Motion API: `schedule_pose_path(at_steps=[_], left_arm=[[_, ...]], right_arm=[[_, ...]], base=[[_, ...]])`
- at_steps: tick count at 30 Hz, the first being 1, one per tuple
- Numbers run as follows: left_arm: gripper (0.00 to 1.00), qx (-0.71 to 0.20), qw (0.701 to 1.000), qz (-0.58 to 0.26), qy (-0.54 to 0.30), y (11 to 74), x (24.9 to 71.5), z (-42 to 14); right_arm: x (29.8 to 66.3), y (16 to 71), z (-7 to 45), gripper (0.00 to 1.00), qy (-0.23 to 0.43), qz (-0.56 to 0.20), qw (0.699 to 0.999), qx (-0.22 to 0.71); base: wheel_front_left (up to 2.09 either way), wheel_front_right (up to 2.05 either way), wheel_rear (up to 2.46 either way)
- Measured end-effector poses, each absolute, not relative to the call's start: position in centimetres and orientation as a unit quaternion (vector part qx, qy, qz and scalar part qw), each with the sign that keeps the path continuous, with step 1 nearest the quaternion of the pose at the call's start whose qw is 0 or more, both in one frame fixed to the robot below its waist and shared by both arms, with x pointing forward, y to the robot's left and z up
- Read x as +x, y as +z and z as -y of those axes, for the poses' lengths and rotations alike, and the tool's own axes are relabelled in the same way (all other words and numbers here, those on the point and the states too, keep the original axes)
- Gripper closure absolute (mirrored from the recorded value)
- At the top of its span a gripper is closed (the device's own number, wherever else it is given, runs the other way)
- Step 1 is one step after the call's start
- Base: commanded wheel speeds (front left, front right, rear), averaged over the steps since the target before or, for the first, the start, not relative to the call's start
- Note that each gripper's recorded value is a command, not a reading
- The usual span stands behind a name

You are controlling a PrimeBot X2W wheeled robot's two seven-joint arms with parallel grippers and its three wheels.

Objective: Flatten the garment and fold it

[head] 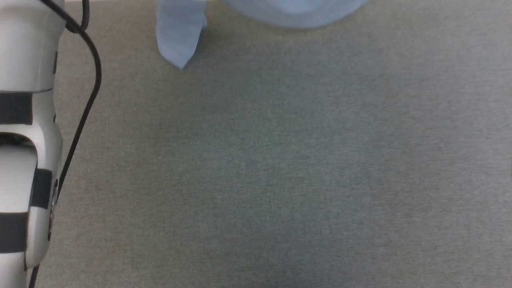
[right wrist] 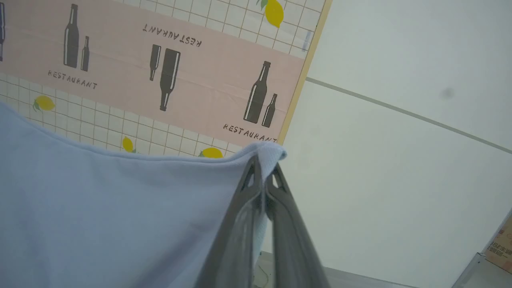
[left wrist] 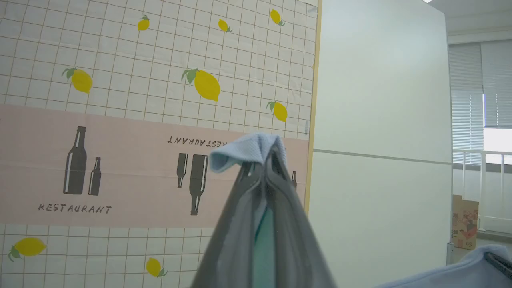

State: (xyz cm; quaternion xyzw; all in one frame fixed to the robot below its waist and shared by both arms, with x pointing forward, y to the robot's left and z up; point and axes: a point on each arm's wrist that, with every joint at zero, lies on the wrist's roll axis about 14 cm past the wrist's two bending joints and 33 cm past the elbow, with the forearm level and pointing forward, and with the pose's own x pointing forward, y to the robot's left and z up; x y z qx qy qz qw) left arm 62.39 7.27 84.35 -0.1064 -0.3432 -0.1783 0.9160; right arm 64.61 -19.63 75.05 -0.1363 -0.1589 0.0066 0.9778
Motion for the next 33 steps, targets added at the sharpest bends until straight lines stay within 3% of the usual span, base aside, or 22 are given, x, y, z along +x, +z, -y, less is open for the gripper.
schedule_pose_path(at_steps=[7, 16, 20, 25, 33], left_arm=[[1.0, -0.111, 0.929, 0.309, -0.172, 78.6, 65.3, -9.4], [1.0, -0.123, 0.949, 0.216, -0.192, 67.4, 66.3, -9.7], [1.0, -0.151, 0.949, 0.182, -0.208, 64.9, 64.8, -9.5], [1.0, -0.177, 0.945, 0.133, -0.241, 63.2, 61.5, -9.5], [1.0, -0.219, 0.941, 0.053, -0.251, 58.6, 54.5, -9.7]], right_arm=[[67.5, 70.4, 19.9, 1.0, 0.019, 0.162, 0.969, -0.187], [69.3, 60.0, 17.8, 1.0, 0.08, 0.09, 0.973, -0.2], [67.9, 56.2, 16.0, 1.0, 0.108, 0.061, 0.983, -0.138], [65.6, 55.9, 16.1, 1.0, 0.118, 0.06, 0.99, -0.041], [58.9, 52.0, 19.0, 1.0, 0.128, -0.019, 0.99, 0.051]], base=[[0.0, 0.0, 0.0], [0.0, 0.0, 0.0], [0.0, 0.0, 0.0], [0.0, 0.0, 0.0], [0.0, 0.0, 0.0]])
